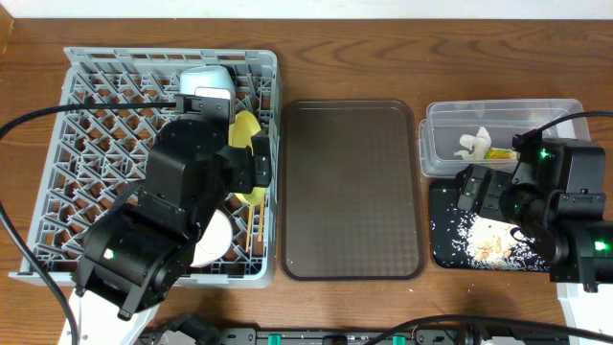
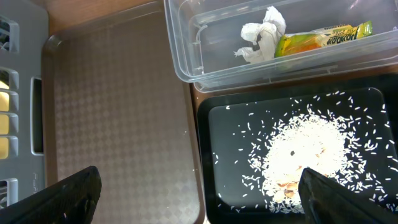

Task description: Sort waste into correct bins and load items into the dishwasher

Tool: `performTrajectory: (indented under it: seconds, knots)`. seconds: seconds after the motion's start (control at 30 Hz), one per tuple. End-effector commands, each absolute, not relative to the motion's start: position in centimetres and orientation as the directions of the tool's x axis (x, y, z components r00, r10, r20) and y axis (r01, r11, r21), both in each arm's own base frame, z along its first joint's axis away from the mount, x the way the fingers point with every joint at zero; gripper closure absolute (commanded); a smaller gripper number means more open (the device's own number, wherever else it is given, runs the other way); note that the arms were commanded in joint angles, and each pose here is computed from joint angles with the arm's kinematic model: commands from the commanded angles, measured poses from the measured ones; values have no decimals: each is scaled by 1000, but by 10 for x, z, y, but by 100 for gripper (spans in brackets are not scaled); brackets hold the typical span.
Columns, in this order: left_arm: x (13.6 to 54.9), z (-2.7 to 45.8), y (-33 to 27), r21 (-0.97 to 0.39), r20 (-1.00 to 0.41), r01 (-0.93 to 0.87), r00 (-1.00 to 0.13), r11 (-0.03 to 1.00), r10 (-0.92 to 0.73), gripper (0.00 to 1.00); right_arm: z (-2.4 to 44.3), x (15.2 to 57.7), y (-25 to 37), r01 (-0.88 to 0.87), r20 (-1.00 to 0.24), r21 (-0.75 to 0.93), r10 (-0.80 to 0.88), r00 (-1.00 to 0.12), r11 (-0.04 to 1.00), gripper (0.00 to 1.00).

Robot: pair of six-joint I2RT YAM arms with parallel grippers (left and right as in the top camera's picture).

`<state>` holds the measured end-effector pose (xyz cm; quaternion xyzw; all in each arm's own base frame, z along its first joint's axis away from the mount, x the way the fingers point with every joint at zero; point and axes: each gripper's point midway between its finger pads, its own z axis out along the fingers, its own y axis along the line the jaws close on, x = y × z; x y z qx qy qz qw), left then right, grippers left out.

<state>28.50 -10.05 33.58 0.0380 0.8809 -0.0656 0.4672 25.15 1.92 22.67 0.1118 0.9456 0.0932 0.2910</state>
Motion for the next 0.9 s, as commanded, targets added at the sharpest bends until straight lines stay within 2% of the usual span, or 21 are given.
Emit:
performTrajectory:
  seconds: [0.0, 0.47, 0.57, 0.73, 0.87]
  knots:
    - [286, 338, -100, -89, -829, 121, -559, 989, -7, 4, 227, 251, 18, 168, -529, 239, 273, -803, 956, 1]
    - [286, 338, -100, -89, -829, 121, -559, 989, -6, 3, 224, 250, 4, 184, -545, 154, 238, -804, 971, 1]
    - [286, 338, -100, -89, -829, 121, -559, 989, -7, 3, 236, 254, 5, 129, -611, 135, 185, -770, 982, 1]
    - [286, 338, -100, -89, -829, 121, -559, 989, -7, 3, 292, 268, 13, 19, -835, 127, 117, -538, 992, 1]
    - [286, 338, -100, -89, -829, 121, -559, 989, -6, 3, 349, 262, 28, -94, -972, 106, 84, -217, 990, 1]
